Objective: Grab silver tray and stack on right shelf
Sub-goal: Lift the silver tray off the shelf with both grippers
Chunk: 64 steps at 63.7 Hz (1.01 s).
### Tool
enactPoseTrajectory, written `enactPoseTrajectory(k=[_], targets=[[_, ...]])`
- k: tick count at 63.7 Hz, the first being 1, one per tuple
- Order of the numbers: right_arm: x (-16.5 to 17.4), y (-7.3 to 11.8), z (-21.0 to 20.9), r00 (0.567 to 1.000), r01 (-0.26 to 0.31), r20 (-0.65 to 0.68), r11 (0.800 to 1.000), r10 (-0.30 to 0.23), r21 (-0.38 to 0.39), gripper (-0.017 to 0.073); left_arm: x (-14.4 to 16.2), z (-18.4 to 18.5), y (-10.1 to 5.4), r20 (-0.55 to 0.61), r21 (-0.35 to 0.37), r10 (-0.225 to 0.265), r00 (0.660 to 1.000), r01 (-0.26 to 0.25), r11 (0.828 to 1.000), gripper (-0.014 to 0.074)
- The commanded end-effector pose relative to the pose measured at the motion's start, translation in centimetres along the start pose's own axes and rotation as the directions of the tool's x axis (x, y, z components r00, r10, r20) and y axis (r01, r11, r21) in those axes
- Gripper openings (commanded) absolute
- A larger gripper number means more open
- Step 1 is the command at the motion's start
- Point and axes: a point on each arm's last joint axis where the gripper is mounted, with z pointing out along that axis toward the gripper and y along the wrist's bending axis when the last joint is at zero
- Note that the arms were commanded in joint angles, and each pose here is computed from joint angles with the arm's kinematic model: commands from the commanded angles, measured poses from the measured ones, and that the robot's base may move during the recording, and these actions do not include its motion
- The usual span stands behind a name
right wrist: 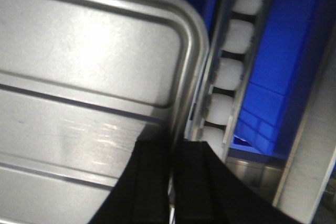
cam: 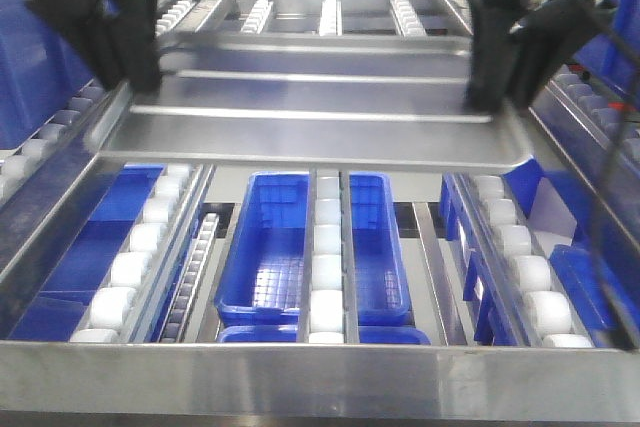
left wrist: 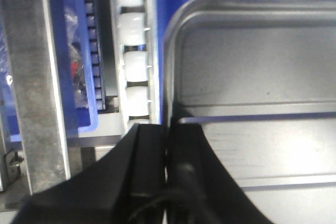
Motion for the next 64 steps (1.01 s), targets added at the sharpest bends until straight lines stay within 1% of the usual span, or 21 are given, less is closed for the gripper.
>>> enactPoseTrajectory(k=[1, 4, 19, 64], targets=[[-0.67, -0.02, -2.76, 0.993, 0.033, 0.11, 0.999, -0.03, -0.028, 0.0057, -0.64, -3.71, -1.13, 0.129, 0.085, 0.004, 0.992, -0.015, 0.996, -0.0093], [-0.67, -0.03, -2.76, 0.993, 0.033, 0.11, 0.999, -0.03, -0.027, 0.0057, -0.58, -3.8, -1.36, 0.134, 0.087, 0.011, 0.991, -0.023, 0.996, -0.0093], [-0.73, 0.0, -2.77, 0.993, 0.034, 0.117, 0.999, -0.03, -0.03, 0.0057, -0.58, -3.7, -1.13, 0.131, 0.057, 0.025, 0.991, -0.033, 0.998, -0.0093], [-0.68, -0.02, -2.76, 0.993, 0.034, 0.111, 0.999, -0.03, -0.027, 0.0057, -0.49, -3.69, -1.14, 0.121, 0.058, 0.023, 0.992, -0.03, 0.998, -0.0093]])
